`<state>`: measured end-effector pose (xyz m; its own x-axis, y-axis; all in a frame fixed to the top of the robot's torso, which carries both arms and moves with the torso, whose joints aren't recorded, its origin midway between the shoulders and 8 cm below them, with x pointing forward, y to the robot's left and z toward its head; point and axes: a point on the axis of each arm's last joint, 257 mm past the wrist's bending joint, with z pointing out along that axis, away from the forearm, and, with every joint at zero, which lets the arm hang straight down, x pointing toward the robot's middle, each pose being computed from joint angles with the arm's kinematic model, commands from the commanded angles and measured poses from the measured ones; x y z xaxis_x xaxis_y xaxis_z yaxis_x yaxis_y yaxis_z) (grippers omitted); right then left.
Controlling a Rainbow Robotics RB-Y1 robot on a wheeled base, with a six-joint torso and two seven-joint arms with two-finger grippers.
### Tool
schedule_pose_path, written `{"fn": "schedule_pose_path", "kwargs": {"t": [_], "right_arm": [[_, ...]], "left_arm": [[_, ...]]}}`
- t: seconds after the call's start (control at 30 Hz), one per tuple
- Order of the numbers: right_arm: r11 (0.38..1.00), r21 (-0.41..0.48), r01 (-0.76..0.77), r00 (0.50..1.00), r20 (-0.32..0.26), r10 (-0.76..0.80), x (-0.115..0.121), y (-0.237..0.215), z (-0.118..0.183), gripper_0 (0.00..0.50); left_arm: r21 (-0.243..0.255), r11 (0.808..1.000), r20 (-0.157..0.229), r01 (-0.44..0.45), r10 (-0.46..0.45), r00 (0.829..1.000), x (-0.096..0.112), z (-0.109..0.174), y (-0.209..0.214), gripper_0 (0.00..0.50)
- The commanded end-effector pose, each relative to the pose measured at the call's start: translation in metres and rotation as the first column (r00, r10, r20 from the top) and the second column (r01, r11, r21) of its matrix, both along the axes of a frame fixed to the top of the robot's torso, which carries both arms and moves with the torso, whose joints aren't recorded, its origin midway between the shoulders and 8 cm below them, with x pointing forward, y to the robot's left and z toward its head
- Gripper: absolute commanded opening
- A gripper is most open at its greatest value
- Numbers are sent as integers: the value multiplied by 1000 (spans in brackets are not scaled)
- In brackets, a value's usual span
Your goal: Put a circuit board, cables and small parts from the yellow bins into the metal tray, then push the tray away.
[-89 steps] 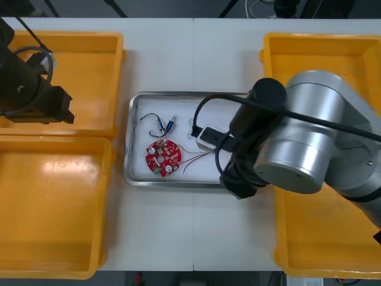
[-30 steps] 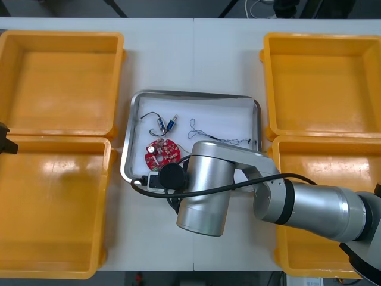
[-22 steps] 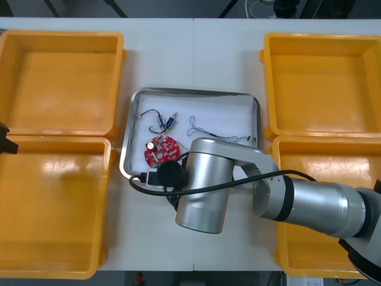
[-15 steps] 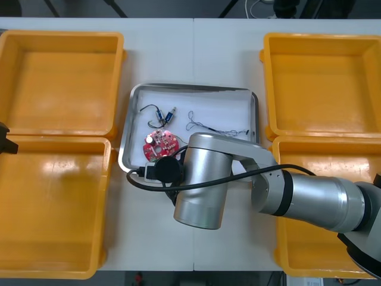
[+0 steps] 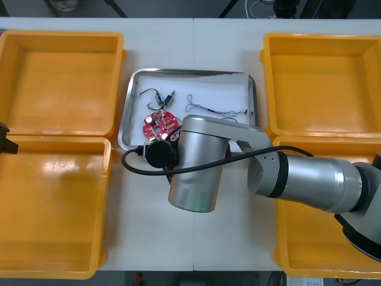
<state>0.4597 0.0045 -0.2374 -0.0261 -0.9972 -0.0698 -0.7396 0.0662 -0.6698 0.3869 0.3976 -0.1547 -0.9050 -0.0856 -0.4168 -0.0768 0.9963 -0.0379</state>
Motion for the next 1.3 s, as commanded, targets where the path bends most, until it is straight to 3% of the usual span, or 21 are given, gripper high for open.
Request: {"fn": "schedule_pose_path", "kwargs": {"t": [0.03,0.5,0.97,1.3], "right_arm": [[999,-12,-31,996,78,32,19,14,29,0],[998,-6,-62,983,171,63,70,23,54,0],[987,-140,-76,937,328,118,118,20,77,0],[994,-111,-17,938,342,55,142,10,88,0]], "left_arm": [[76,996,17,49,-50,999,-6,15,15,500],[76,996,17,49,-50,999,-6,15,15,500],[76,996,17,49,-50,999,-6,15,15,500],[76,996,17,49,-50,999,-6,15,15,500]]}}
